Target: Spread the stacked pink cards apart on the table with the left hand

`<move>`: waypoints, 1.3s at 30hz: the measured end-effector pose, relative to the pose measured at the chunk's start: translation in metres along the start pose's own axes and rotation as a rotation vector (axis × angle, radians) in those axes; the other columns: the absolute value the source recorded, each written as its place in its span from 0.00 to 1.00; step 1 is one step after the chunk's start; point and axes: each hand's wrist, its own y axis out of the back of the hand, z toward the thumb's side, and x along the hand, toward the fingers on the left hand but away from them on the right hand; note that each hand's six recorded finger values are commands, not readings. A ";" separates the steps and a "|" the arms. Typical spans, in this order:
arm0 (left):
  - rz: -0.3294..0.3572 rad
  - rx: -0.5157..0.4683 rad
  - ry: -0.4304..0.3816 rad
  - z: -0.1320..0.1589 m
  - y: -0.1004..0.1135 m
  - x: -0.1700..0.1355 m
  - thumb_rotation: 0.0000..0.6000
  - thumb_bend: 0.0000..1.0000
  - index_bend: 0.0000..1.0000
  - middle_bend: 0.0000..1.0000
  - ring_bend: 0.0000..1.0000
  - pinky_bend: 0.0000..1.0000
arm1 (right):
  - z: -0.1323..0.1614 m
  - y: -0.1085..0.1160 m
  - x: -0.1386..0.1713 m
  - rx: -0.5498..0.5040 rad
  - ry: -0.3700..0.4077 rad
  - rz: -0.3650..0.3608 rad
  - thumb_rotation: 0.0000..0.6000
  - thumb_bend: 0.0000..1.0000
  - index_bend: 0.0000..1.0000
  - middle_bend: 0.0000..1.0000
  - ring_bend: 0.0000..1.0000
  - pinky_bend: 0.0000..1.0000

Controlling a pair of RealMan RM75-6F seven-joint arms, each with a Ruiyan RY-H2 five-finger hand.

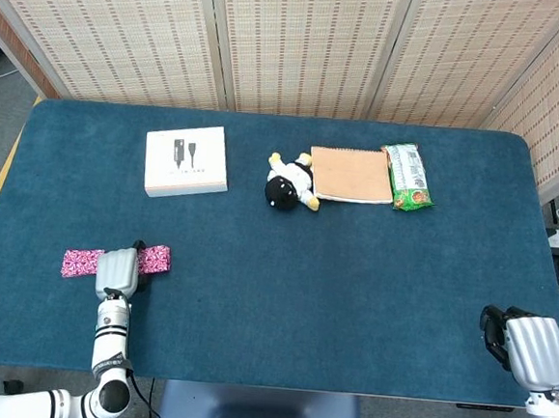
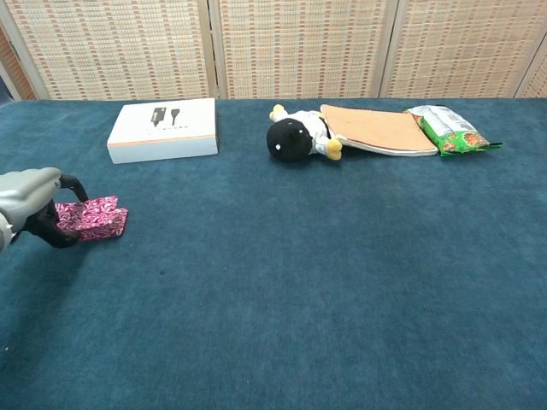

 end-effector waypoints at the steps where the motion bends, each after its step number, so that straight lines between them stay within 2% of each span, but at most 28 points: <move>1: 0.002 -0.001 -0.001 -0.002 0.001 -0.001 1.00 0.37 0.41 1.00 1.00 1.00 | 0.000 0.000 0.000 0.000 0.000 0.000 1.00 0.47 1.00 0.82 0.70 0.83; 4: 0.012 -0.006 0.000 -0.014 0.005 -0.005 1.00 0.37 0.41 1.00 1.00 1.00 | 0.000 0.000 0.000 -0.001 -0.001 -0.002 1.00 0.47 1.00 0.82 0.70 0.83; 9: 0.036 0.003 0.032 -0.068 0.013 -0.019 1.00 0.37 0.42 1.00 1.00 1.00 | 0.001 0.000 0.001 -0.002 0.000 -0.005 1.00 0.47 1.00 0.82 0.70 0.83; 12: 0.036 0.010 0.057 -0.101 0.012 -0.031 1.00 0.38 0.42 1.00 1.00 1.00 | 0.001 0.000 0.001 0.000 0.000 -0.008 1.00 0.47 1.00 0.82 0.70 0.83; 17: 0.028 0.007 0.088 -0.131 0.008 -0.042 1.00 0.37 0.42 1.00 1.00 1.00 | 0.001 -0.001 0.000 0.004 0.000 -0.004 1.00 0.47 1.00 0.82 0.70 0.83; 30: -0.025 0.032 0.119 -0.150 -0.018 -0.037 1.00 0.38 0.40 1.00 1.00 1.00 | 0.001 -0.003 -0.001 0.006 -0.004 0.000 1.00 0.47 1.00 0.82 0.70 0.83; 39: -0.044 0.048 0.142 -0.155 -0.030 -0.036 1.00 0.37 0.18 1.00 1.00 1.00 | 0.002 -0.003 0.000 0.008 -0.005 -0.001 1.00 0.47 1.00 0.82 0.70 0.83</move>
